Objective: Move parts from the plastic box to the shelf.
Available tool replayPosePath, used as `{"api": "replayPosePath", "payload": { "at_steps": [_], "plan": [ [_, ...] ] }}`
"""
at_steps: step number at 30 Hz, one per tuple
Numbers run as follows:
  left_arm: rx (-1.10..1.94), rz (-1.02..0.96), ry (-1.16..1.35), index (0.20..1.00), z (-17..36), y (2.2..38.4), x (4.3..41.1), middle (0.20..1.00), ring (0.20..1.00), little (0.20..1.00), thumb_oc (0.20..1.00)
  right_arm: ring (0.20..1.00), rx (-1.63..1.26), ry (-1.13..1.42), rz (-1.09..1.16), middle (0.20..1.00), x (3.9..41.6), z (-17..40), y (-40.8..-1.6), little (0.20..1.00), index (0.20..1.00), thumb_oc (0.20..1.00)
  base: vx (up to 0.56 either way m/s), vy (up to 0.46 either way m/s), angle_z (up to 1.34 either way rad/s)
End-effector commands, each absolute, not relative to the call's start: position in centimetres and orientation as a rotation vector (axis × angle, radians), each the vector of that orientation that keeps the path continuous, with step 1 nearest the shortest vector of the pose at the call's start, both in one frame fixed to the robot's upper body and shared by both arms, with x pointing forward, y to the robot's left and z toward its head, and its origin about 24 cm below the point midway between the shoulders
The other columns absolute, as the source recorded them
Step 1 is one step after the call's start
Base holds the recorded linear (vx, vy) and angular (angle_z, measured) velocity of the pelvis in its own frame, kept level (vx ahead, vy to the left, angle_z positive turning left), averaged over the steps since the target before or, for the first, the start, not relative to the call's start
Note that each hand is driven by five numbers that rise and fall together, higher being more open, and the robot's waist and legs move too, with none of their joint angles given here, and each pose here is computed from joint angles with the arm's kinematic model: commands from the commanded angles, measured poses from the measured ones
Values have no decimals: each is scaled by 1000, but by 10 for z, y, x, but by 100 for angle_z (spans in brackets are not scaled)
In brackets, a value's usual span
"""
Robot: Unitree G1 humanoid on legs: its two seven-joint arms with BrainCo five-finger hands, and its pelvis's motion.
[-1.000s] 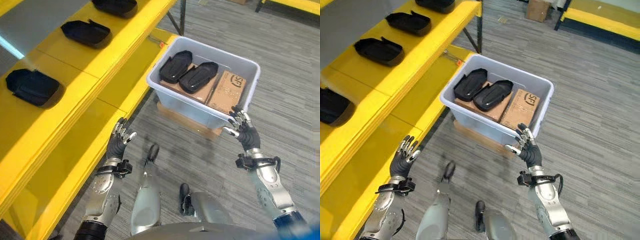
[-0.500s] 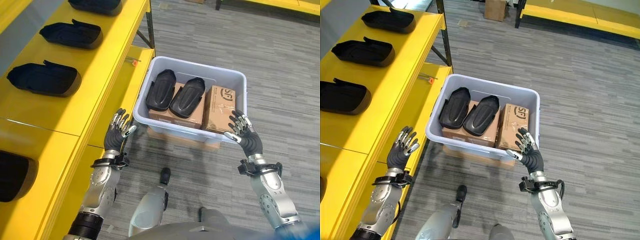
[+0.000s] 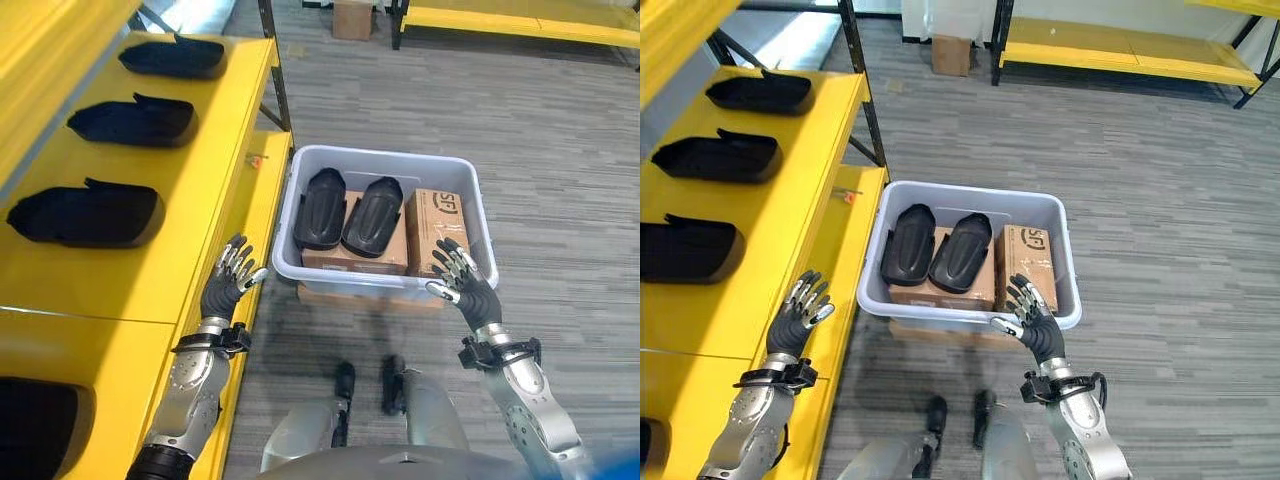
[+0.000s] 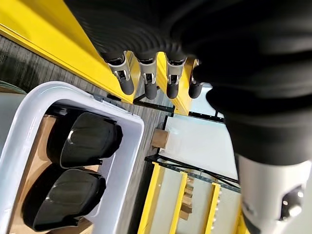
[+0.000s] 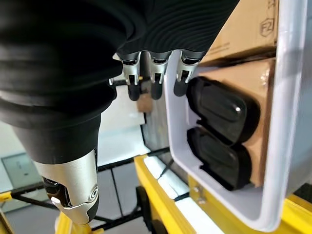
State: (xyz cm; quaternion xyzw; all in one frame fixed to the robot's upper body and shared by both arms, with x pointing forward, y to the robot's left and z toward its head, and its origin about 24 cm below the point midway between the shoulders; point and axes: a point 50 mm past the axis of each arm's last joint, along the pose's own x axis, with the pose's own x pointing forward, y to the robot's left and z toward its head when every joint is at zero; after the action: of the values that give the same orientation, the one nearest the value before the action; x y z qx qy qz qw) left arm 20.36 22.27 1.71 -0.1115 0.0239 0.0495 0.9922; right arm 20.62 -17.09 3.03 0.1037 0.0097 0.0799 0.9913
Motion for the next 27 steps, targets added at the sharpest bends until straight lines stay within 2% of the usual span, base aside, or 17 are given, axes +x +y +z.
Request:
{"api": "replayPosePath", "payload": {
  "at_steps": [1, 16, 27],
  "plan": [
    [-224, 56, -87, 1000, 44, 224, 205, 1000, 1000, 1000, 1000, 1000, 192, -90, 186, 1000, 215, 50, -177, 1000, 1000, 1000, 66, -152, 1],
    [-269, 51, -80, 1000, 42, 217, 204, 1000, 1000, 1000, 1000, 1000, 153, -114, 151, 1000, 208, 59, -197, 1000, 1000, 1000, -1, -133, 5],
    [-266, 51, -93, 1000, 46, 222, 198, 1000, 1000, 1000, 1000, 1000, 126, -141, 134, 1000, 212, 65, -201, 1000, 1000, 1000, 98, 120, -20]
  ]
}}
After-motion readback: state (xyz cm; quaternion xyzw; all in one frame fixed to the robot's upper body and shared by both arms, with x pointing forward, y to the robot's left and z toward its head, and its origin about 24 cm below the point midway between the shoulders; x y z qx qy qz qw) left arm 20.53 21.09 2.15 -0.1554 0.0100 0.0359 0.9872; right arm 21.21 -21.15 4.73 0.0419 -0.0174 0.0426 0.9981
